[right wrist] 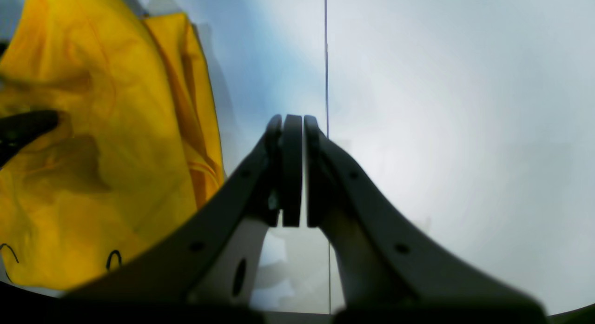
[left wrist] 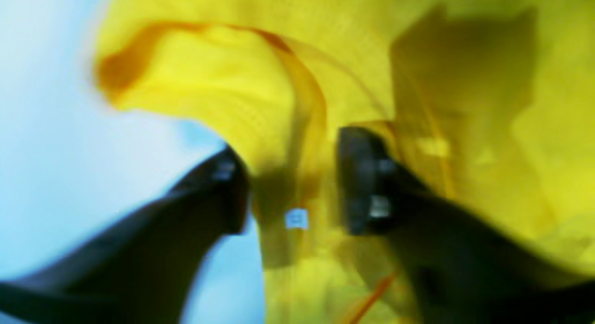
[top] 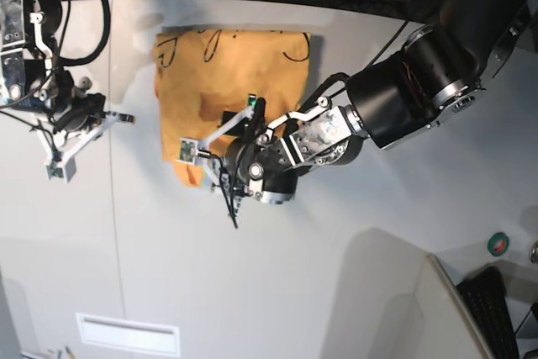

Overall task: Layout the t-shirt on the table in an organized manner, then fold the t-shirt properly
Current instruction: 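Fold the bundle over with the left gripper toward the right gripper, then flatten the folded shirt's edge with both grippers and release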

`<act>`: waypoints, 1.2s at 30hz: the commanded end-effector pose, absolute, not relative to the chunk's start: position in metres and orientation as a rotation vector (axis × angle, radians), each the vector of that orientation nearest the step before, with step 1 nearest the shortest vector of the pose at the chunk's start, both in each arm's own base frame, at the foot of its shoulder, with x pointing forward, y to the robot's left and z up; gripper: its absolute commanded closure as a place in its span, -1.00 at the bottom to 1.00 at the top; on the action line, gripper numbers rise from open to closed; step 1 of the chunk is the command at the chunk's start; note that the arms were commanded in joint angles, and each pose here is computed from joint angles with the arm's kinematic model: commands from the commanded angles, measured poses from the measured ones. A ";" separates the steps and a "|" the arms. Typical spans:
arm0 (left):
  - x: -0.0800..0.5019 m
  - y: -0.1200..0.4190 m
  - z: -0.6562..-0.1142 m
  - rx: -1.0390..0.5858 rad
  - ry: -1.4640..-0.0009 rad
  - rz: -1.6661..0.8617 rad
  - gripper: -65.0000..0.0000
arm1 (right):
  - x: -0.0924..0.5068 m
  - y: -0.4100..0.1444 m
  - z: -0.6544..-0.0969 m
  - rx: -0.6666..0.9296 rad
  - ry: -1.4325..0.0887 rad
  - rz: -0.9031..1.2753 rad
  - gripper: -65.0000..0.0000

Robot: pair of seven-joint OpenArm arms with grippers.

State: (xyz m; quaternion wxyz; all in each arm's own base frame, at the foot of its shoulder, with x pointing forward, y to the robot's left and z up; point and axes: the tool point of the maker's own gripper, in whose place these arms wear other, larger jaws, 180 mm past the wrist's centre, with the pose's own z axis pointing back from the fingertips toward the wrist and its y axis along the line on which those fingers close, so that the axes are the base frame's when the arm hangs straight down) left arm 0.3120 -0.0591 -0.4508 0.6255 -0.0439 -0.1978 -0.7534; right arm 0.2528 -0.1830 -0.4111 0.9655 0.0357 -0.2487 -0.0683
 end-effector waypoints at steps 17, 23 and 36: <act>0.278 0.004 -0.354 -0.213 -0.828 -1.027 1.00 | 0.197 -0.078 -0.416 0.248 -0.508 0.093 1.00; 0.226 0.027 -0.398 -0.252 -0.675 -0.931 1.00 | 0.185 -0.047 -0.420 0.305 -0.498 0.164 1.00; 0.163 0.033 -0.476 -0.391 -0.486 -0.849 1.00 | 0.159 -0.064 -0.487 0.232 -0.380 0.117 1.00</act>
